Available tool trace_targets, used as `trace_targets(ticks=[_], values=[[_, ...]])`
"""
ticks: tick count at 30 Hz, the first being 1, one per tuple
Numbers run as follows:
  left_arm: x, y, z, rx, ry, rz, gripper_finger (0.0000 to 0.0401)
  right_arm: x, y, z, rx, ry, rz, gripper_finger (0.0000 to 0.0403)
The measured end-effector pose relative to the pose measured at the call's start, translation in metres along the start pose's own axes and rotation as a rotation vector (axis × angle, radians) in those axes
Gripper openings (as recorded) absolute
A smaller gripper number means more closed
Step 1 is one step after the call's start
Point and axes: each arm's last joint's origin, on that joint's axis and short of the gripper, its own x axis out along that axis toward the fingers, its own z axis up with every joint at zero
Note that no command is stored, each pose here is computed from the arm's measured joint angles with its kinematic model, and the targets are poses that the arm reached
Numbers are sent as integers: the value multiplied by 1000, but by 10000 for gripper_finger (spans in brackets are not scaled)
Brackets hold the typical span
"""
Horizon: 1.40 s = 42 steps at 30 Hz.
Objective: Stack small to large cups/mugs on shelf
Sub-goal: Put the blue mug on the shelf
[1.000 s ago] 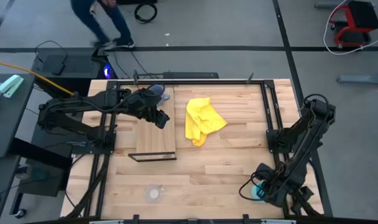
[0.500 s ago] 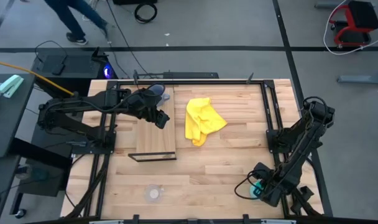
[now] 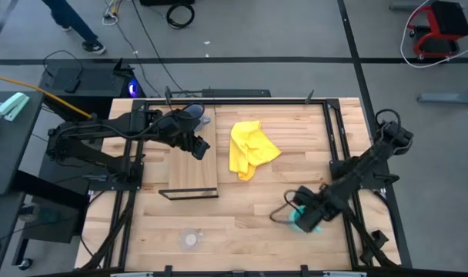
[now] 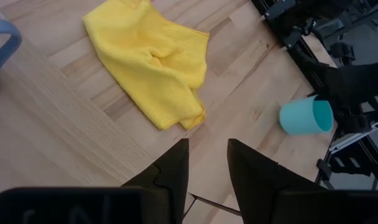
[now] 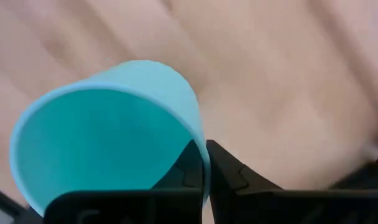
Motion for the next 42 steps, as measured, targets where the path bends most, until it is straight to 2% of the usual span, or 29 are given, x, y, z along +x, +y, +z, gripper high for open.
trace_targets(ticks=[7,17,21,29,42], values=[[0,0,0,9,-1,-1,113,-15,-23,55,-24,-67,48,5],[0,-8,8,3,-80,-81,112,-29,-64,139,-61,-137,38,5],[1,-9,9,2,-91,-91,110,-35,-72,166,-109,-149,33,5],[12,-10,9,-5,-72,-78,110,-23,-61,184,-269,-68,1,5],[22,-12,10,-5,-62,-70,112,-2,-47,191,-324,-20,-7,4]])
